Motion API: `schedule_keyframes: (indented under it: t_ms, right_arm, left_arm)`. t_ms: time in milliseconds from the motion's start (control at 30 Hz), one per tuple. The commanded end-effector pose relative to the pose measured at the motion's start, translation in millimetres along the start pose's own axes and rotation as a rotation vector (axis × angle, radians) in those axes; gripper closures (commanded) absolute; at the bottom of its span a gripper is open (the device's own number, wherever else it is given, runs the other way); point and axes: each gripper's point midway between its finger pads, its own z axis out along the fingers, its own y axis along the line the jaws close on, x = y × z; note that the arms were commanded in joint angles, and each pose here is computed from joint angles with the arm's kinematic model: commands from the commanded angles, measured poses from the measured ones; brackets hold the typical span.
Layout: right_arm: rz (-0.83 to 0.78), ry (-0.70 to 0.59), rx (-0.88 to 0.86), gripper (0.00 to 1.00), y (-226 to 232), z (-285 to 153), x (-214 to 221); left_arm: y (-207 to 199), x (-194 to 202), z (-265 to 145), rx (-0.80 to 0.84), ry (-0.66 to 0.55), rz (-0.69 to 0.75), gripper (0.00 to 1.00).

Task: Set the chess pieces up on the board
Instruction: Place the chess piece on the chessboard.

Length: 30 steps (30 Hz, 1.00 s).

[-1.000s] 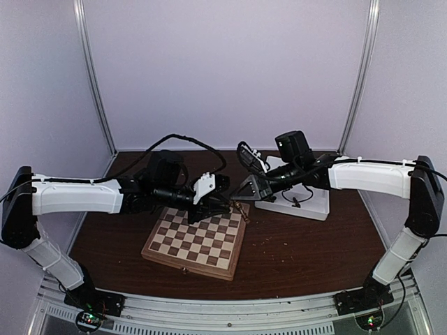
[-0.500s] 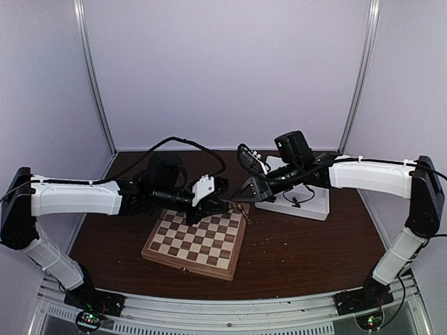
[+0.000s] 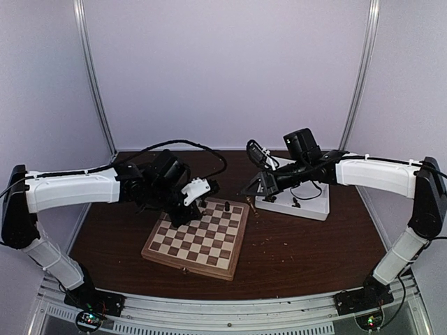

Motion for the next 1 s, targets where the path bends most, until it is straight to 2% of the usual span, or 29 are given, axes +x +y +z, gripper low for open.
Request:
schedule_keyframes:
  t_ms: [0, 167, 367, 500, 800, 967]
  right_arm:
    - [-0.021, -0.023, 0.028, 0.95, -1.8, -6.9, -0.2]
    - [-0.020, -0.041, 0.044, 0.95, -4.6, -10.1, -2.1]
    - [-0.017, -0.056, 0.061, 0.95, -7.8, -17.7, -1.6]
    - [-0.012, -0.064, 0.072, 0.95, -10.3, -24.1, 0.5]
    - [-0.007, -0.080, 0.082, 0.95, -13.4, -34.3, 2.5]
    - [-0.005, -0.084, 0.086, 0.95, -15.0, -37.5, 2.8]
  left_arm:
    - [17.9, 61.1, -17.0, -0.131, 0.341, -0.053, 0.98]
    - [20.8, 75.0, -25.9, -0.129, 0.496, 0.010, 0.97]
    - [24.4, 95.2, -26.5, -0.140, 0.718, 0.246, 0.97]
    - [25.2, 106.9, -24.5, -0.124, 0.870, 0.338, 0.97]
    - [17.0, 121.7, -12.0, -0.040, 1.041, 0.408, 0.96]
    - [7.3, 124.1, -0.3, 0.007, 1.065, 0.405, 0.92]
